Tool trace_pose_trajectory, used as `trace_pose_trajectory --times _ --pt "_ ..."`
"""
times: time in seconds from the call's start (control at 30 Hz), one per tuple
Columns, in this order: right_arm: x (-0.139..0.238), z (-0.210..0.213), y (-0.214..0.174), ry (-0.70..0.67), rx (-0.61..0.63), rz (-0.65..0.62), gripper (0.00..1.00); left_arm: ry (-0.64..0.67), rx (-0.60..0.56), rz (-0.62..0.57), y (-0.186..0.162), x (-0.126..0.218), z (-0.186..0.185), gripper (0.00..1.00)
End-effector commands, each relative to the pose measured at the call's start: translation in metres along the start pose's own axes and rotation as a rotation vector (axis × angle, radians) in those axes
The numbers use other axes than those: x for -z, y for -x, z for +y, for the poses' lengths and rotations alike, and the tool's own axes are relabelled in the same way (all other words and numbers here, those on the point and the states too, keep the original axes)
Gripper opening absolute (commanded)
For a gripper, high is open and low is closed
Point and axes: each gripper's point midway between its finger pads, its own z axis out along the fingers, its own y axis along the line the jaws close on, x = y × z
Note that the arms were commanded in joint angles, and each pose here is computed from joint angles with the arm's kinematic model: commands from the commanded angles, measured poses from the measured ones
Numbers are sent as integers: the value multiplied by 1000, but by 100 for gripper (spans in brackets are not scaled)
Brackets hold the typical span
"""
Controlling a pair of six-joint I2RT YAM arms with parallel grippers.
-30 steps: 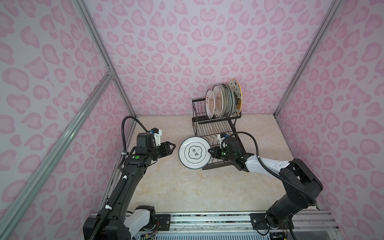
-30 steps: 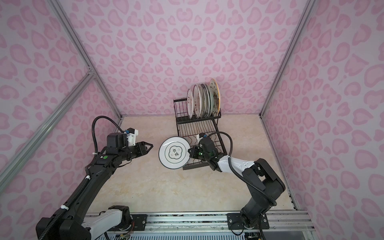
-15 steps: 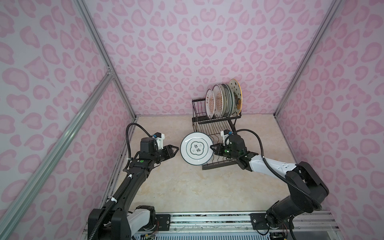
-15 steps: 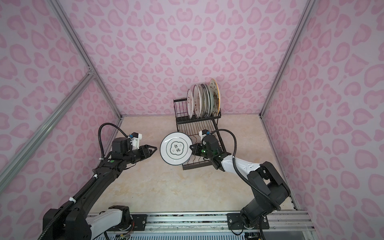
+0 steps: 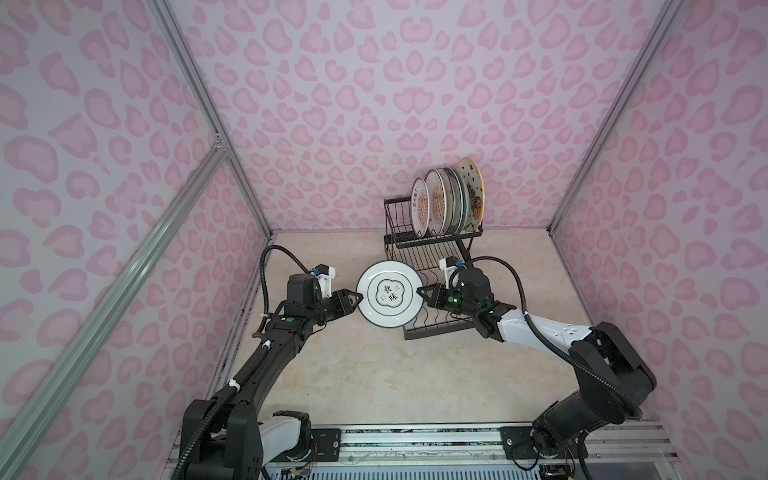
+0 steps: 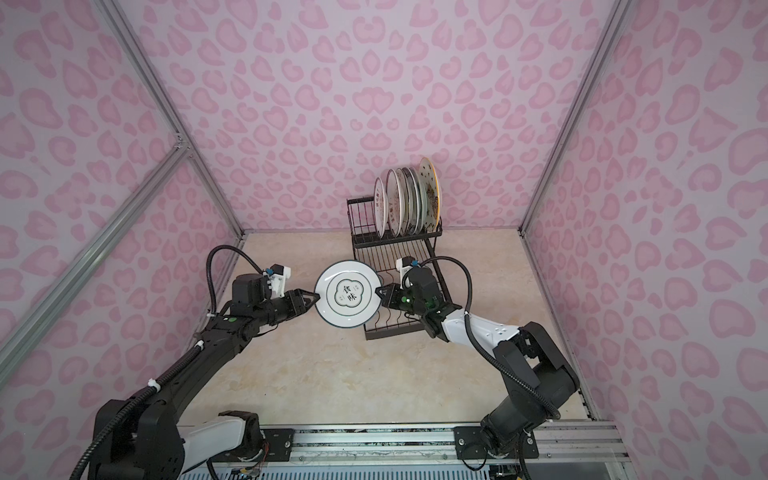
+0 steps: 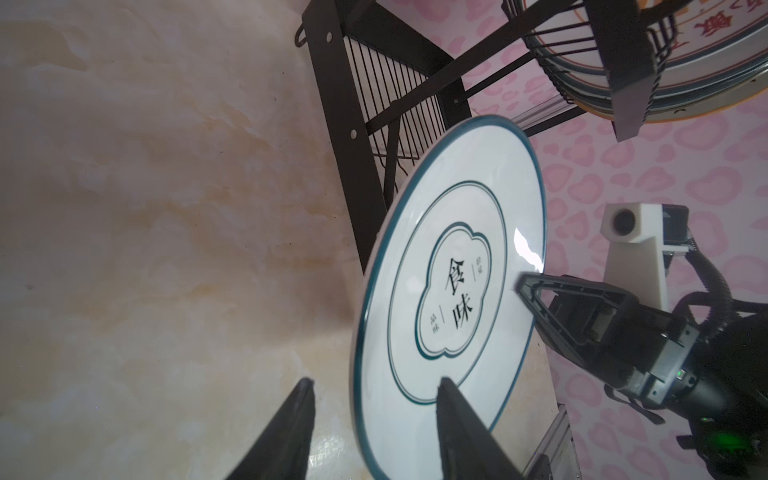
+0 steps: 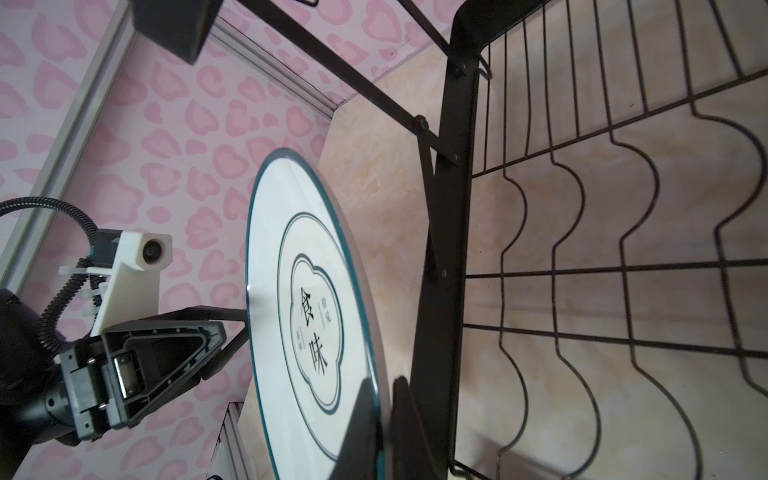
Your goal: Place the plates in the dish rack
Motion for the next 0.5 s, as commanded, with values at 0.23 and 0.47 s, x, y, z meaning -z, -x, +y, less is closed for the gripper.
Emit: trace_pose_trajectory --times 0.23,0.47 --pt "-2 21 9 89 7 -30 0 -35 -32 -16 6 -3 -11 48" --pt "-4 25 9 129 -15 -29 0 -36 -35 -18 7 -3 -13 45"
